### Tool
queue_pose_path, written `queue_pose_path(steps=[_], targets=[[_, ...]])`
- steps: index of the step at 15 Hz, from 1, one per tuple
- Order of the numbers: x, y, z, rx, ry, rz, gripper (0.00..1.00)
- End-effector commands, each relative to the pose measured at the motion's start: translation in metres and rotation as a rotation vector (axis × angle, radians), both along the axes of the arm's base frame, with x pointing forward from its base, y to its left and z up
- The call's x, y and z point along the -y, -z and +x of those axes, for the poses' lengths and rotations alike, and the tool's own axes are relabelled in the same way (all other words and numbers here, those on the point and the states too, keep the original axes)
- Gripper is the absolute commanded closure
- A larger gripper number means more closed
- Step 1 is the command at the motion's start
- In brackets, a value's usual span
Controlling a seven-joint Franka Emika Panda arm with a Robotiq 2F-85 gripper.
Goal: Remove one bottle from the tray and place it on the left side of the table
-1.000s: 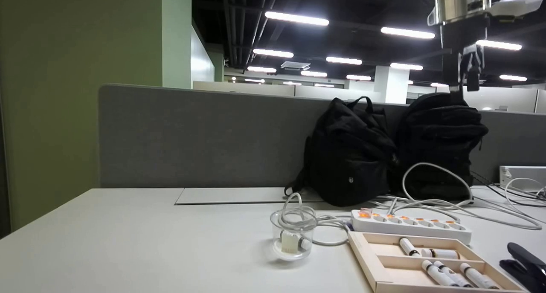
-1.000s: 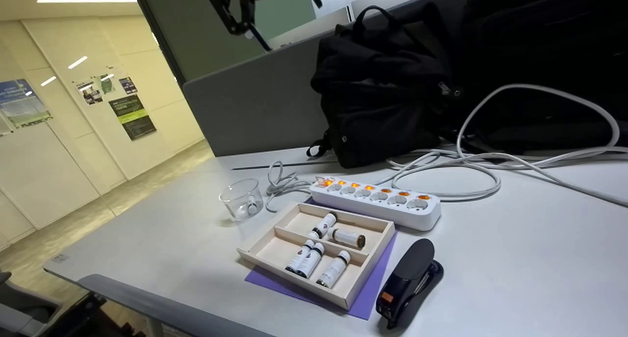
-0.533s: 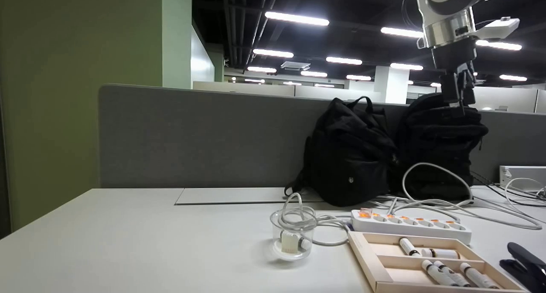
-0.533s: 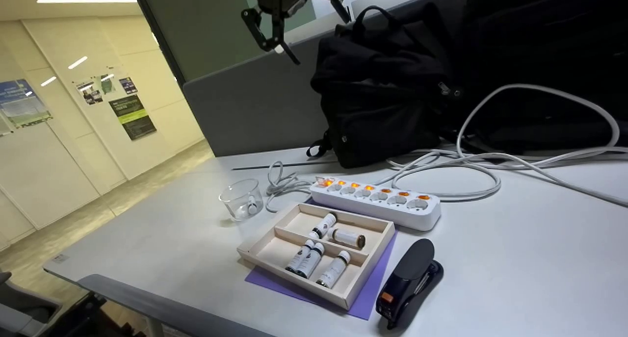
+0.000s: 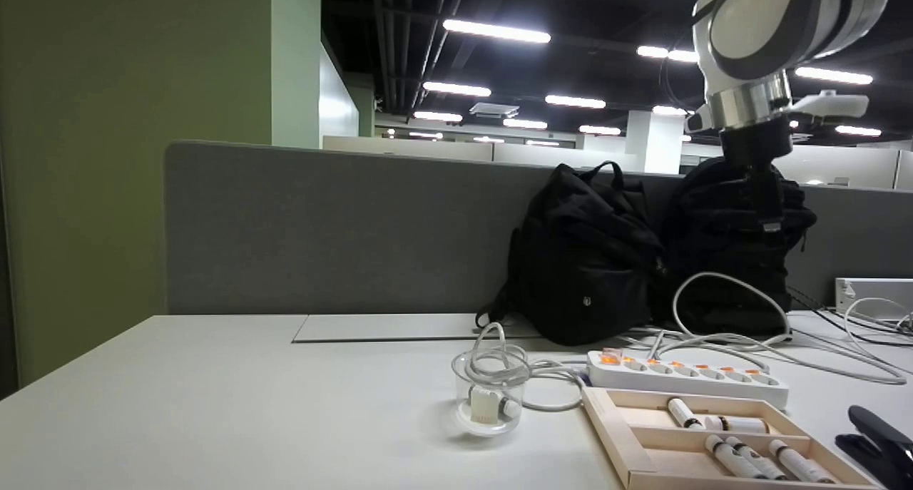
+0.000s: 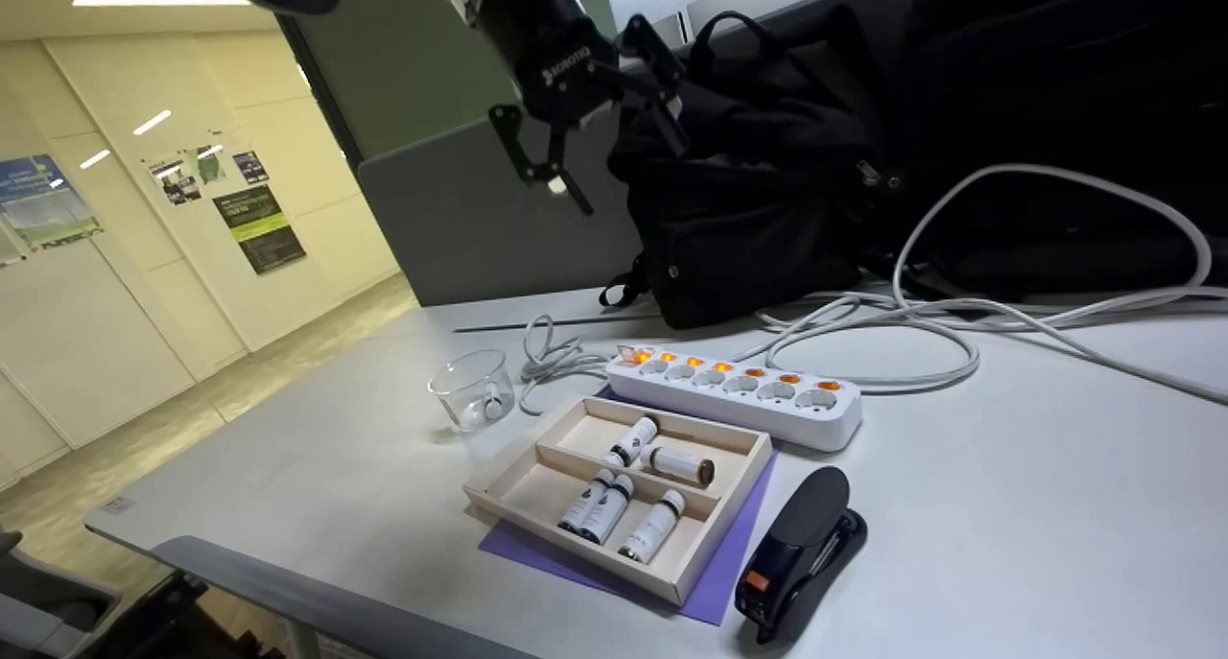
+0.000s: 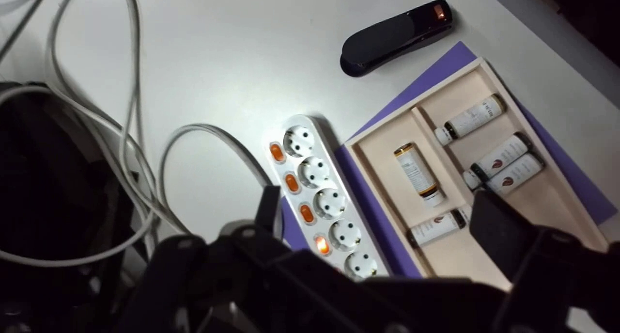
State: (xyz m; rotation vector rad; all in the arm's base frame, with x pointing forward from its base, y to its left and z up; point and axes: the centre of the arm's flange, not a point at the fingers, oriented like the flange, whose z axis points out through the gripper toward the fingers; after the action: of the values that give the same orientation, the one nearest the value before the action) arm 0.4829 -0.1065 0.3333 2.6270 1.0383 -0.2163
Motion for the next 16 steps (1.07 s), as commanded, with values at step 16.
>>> queue_pose_path(steps=[16], targets=[[0.038, 0.168, -0.027, -0.202, -0.443, 0.283, 0.00]])
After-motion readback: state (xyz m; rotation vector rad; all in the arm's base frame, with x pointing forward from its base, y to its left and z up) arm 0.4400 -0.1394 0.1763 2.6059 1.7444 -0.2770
